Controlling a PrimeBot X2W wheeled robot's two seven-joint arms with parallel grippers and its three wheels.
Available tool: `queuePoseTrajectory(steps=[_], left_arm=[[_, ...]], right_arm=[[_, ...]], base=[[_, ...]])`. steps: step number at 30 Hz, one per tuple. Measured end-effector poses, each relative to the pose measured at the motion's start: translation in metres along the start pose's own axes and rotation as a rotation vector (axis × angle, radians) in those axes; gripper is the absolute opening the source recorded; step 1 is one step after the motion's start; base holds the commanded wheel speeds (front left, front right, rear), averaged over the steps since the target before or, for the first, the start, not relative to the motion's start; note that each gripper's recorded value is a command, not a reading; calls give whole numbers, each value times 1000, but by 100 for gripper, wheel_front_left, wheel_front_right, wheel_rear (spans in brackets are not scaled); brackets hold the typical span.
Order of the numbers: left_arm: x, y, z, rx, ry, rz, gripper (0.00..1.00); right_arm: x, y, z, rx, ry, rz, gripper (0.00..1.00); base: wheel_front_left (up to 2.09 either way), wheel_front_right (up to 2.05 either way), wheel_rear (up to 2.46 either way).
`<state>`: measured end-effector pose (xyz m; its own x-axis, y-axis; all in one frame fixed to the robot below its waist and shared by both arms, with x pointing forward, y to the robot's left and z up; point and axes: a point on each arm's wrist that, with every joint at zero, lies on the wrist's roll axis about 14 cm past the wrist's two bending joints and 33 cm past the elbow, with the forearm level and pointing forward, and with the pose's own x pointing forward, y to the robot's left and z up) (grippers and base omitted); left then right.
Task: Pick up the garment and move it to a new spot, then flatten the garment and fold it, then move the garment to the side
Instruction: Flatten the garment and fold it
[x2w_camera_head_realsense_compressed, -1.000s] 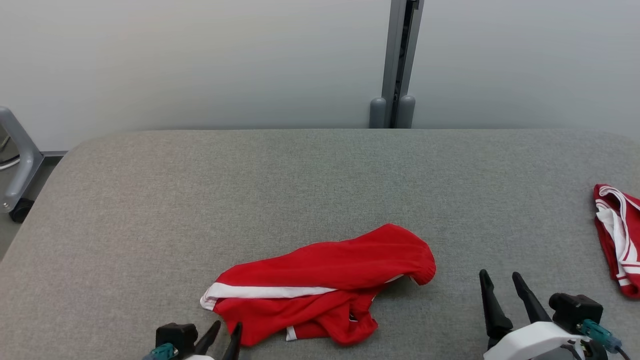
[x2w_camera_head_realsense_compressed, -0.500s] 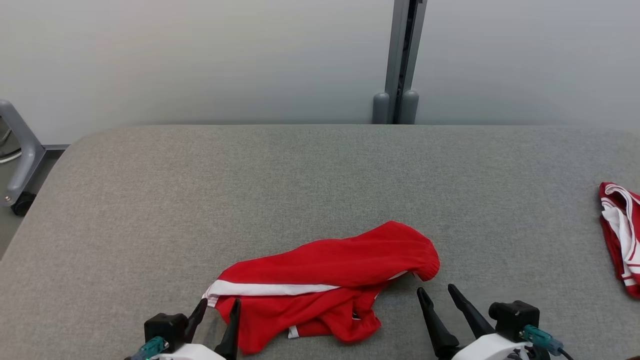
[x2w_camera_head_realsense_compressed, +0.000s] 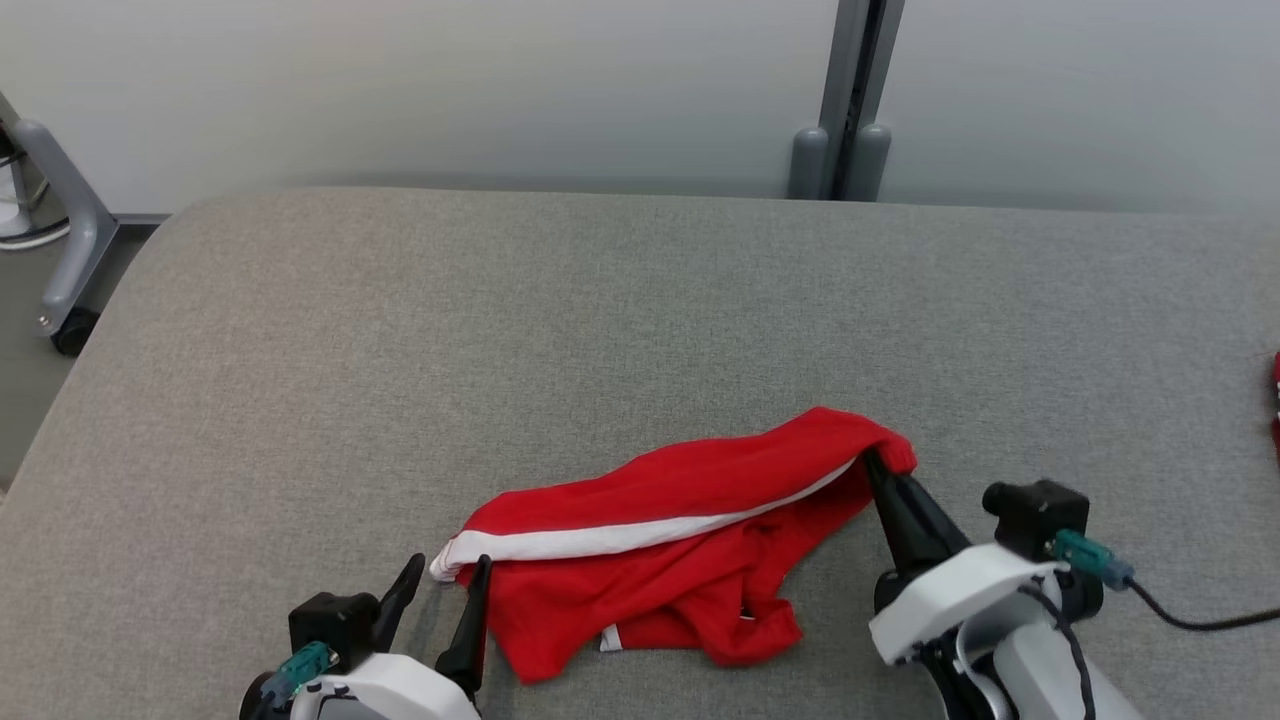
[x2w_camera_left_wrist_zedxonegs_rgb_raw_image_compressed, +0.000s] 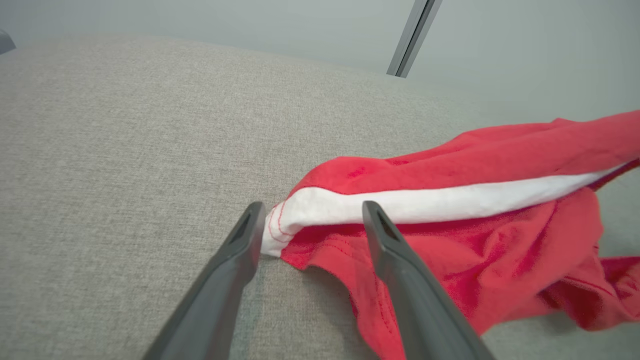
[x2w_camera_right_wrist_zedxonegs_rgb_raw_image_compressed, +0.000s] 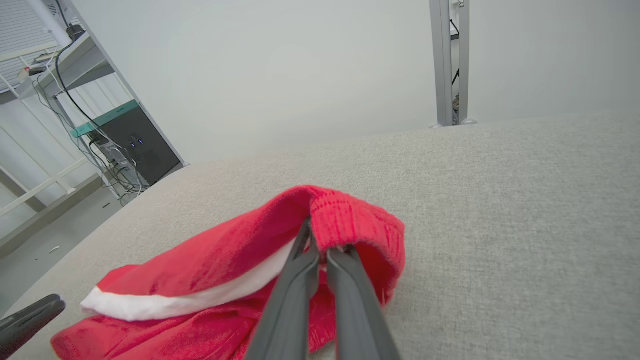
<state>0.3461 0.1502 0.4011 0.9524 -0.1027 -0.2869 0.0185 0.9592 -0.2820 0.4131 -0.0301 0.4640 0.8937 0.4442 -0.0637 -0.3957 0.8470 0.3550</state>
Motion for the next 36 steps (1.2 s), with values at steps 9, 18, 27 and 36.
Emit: queuePoseTrajectory(steps=[9,18,27,36], left_arm=[[13,-1,0,-14,6,-4,100],[21,8,7,-12,-14,17,100],[20,7,25,32,-77,27,100],[10,1,37,95,-129,25,100]], right_arm=[[44,-24,-12,-47,117,-34,0],[51,-53,-41,-50,229,-115,100],[13,-75,-22,-45,147,-201,100],[-39,-87,30,-160,-53,-266,100]], base=[[0,0,0],[0,0,0],[0,0,0],[0,0,0]])
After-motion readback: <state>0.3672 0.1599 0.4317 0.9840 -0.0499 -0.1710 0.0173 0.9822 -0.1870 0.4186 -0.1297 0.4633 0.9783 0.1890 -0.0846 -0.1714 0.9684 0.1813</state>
